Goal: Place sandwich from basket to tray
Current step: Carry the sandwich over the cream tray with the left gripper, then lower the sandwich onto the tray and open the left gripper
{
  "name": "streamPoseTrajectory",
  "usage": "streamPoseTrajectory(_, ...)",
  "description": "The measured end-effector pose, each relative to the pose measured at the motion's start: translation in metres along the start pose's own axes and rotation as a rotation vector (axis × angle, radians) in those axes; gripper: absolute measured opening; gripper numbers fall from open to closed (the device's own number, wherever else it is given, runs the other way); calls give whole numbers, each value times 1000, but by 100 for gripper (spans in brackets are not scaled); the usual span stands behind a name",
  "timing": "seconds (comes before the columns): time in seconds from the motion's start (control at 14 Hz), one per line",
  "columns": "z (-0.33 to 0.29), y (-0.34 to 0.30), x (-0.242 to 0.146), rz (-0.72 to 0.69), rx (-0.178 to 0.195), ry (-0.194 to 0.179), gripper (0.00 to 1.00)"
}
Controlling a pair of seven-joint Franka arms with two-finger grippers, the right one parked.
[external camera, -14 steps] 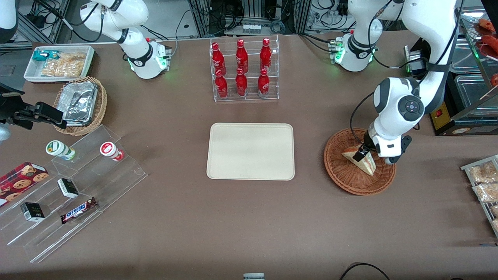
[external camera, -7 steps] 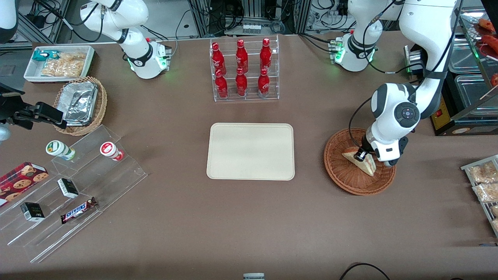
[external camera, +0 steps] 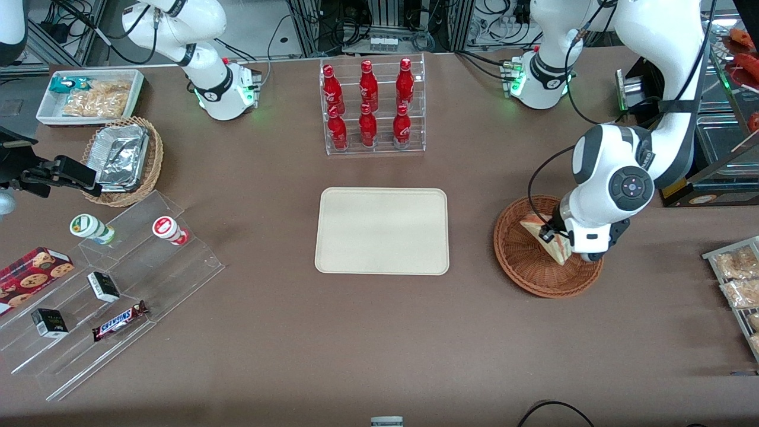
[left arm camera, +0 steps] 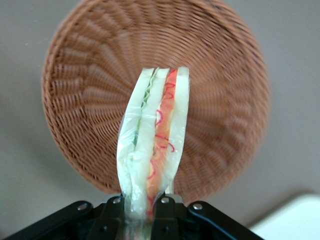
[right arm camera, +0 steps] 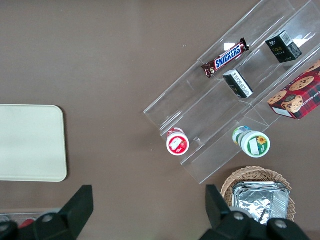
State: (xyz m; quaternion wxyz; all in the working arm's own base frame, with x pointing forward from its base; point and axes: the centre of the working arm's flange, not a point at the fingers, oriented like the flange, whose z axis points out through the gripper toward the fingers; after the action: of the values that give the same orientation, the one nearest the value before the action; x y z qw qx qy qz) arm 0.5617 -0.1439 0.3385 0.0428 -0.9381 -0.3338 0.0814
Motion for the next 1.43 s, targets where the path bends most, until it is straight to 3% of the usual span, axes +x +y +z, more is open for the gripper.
streamPoseTrajectory(0.36,17,104,-112,335,46,20,15)
streamPoseTrajectory(0.79,55,200,-189,547,45,42,15)
streamPoseTrajectory(1.21,85,239,-258,615,-35,28,15)
streamPoseTrajectory(1.43,96,248,-291,592,-35,26,15)
